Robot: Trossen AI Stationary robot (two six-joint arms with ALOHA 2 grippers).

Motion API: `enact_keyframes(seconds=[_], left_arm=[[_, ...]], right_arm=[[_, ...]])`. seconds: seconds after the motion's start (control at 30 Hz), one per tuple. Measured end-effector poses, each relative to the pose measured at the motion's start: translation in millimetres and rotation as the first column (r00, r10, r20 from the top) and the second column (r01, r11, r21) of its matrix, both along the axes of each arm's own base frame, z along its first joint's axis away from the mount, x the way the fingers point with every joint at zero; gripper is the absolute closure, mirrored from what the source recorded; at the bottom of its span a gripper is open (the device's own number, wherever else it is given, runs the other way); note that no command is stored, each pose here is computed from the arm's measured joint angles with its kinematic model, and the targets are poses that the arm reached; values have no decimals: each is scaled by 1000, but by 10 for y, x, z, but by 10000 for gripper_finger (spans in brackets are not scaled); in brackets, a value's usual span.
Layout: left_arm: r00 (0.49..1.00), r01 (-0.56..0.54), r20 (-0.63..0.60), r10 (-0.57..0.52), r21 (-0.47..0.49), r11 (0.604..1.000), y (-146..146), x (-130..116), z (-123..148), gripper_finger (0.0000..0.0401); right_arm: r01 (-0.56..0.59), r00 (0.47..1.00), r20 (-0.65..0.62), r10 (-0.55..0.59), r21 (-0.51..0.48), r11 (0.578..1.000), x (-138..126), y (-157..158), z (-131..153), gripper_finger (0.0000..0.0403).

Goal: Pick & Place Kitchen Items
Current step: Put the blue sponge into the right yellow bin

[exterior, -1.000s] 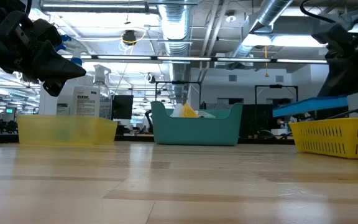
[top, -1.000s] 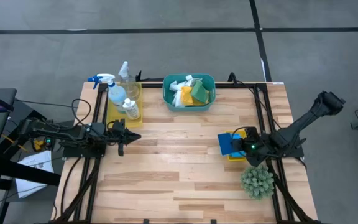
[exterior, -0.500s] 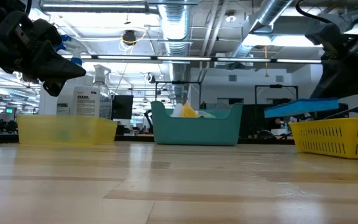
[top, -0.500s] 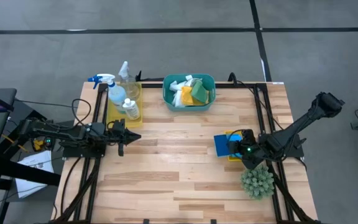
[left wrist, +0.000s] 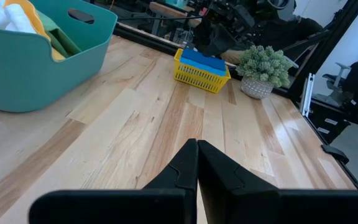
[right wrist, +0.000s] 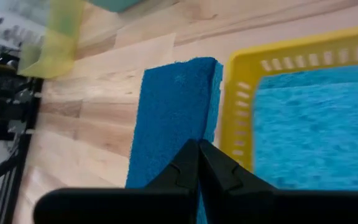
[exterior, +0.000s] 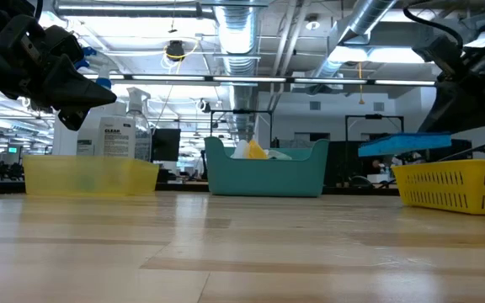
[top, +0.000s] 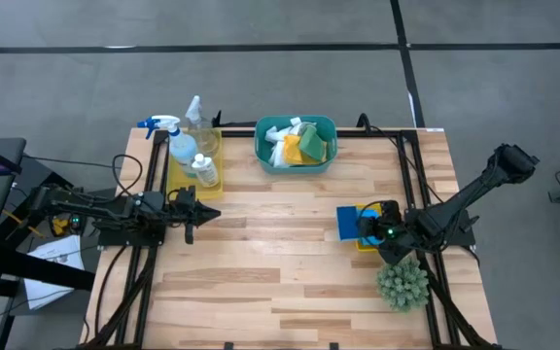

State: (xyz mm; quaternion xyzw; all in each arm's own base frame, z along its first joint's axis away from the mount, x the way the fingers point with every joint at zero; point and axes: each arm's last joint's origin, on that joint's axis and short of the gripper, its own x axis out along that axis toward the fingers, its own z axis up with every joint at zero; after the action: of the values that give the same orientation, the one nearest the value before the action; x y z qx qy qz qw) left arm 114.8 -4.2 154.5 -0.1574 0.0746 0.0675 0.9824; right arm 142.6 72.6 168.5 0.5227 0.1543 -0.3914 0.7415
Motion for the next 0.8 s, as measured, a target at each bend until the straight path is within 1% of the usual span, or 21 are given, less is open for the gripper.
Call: enact_keyframes(seconds=[0.17,0.53,0.8], left_arm=[[1000,0,0,0,0,1000,0,0,0,398],[1000,0,0,0,0,1000,0,0,0,398],[1000,0,0,0,0,1000,0,0,0,398]], right_arm=[[29,1000,-11,-29,3,1000,-26,-17,-14,403],[2,1000,-13,-2,0,1000,-27,-14,4,403],[-8,1000,-20,8,-9,1000,-96,-60,57,403]])
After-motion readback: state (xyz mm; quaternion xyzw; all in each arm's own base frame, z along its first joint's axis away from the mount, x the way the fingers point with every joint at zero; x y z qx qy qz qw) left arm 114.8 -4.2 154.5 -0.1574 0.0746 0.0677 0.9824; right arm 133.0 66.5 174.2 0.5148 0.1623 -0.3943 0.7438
